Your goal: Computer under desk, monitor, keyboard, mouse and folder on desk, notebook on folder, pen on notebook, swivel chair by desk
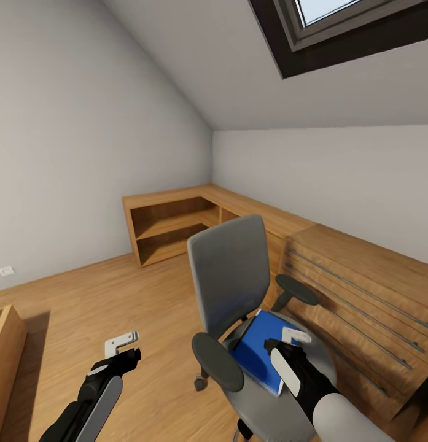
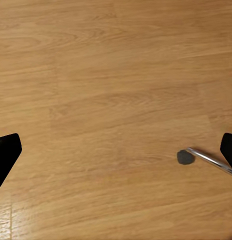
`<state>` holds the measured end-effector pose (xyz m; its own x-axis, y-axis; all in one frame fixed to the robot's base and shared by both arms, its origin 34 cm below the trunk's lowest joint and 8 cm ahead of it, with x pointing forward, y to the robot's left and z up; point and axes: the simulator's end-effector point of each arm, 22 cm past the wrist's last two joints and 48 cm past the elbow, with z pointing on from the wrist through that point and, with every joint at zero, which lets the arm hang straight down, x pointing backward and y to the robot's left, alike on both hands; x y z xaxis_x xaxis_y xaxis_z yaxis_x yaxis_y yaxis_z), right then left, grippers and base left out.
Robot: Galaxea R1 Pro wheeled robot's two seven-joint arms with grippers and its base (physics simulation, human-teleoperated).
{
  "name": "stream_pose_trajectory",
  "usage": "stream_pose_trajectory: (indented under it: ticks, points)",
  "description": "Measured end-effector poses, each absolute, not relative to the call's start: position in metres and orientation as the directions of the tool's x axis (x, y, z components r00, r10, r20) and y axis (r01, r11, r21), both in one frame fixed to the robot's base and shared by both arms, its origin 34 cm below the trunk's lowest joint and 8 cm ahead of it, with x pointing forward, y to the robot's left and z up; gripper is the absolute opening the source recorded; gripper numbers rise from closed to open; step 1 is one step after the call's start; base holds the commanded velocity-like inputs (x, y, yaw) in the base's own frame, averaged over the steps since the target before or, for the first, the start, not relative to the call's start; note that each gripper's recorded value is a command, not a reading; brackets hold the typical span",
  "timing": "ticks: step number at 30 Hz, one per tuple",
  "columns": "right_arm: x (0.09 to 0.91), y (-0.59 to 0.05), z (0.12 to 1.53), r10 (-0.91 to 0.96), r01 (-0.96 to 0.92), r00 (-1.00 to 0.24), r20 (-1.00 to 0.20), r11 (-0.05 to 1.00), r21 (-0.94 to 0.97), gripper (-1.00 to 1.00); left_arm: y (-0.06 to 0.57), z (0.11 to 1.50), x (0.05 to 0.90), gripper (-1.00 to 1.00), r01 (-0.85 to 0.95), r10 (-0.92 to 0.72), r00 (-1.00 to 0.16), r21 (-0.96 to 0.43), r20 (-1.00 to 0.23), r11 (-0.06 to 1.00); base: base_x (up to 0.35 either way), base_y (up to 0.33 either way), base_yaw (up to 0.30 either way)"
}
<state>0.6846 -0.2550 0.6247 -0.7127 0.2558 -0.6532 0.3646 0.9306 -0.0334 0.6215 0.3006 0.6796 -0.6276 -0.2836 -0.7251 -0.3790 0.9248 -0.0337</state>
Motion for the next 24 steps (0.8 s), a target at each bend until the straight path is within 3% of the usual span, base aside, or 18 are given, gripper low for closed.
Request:
stream_pose_trajectory:
  ticks: [24]
  points:
    - [0.68, -0.264, 0.606, 0.263, 0.356, -0.725, -0.637, 0.934, -0.02, 1.0, 0.302, 0.67, 0.62, 1.0, -0.381, -0.284, -0.627, -0.032, -0.725, 0.924, 0.0, 0.0, 0.0]
